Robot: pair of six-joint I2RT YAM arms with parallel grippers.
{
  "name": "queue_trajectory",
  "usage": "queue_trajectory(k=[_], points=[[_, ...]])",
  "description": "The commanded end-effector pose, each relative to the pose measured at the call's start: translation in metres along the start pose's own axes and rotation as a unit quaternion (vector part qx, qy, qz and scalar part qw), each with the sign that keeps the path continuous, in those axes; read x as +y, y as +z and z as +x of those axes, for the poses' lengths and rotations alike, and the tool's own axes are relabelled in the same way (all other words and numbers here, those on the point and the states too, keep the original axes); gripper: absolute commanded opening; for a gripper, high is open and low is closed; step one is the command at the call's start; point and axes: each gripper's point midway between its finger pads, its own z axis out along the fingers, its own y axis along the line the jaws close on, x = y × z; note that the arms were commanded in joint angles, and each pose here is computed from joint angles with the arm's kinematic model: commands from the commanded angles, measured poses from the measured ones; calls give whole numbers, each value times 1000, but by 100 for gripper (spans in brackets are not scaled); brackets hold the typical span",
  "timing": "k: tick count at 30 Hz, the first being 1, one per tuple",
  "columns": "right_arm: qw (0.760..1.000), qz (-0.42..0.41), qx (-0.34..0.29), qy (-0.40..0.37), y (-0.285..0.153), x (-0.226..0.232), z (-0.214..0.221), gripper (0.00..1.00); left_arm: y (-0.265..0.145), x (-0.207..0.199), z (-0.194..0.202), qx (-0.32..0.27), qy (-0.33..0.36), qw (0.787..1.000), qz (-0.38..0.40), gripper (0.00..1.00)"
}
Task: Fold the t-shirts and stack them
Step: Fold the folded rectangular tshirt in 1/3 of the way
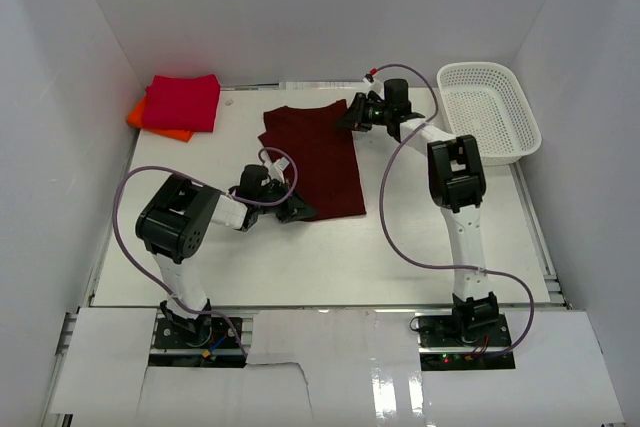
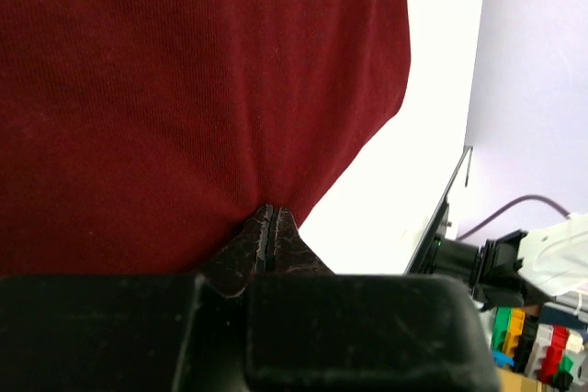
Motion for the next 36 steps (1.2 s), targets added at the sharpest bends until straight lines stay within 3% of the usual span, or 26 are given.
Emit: queue_trajectory(k=[1, 2, 4, 5, 7, 21, 26, 36], points=[[995, -12, -28, -98, -41, 61, -34, 23, -11, 11, 43, 59, -12, 998, -30, 0], [994, -6, -31, -108, -57, 78, -39, 35, -13, 11, 50, 65, -13, 997, -30, 0], [995, 31, -12, -96, -73, 64, -11, 47, -17, 5, 54, 67, -10, 997, -26, 0], [994, 29, -21, -107, -89, 82, -16, 53, -20, 6, 61, 73, -11, 997, -28, 0], [995, 52, 2, -80, -103, 74, 18, 56, -24, 3, 67, 78, -11, 997, -25, 0], [973, 139, 168, 73, -200, 59, 230, 61, -36, -24, 95, 96, 16, 995, -15, 0], [971, 134, 177, 93, -219, 66, 267, 63, -31, -30, 82, 90, 26, 995, -19, 0], [968, 119, 189, 117, -219, 76, 296, 64, -24, -33, 73, 92, 35, 995, -23, 0]])
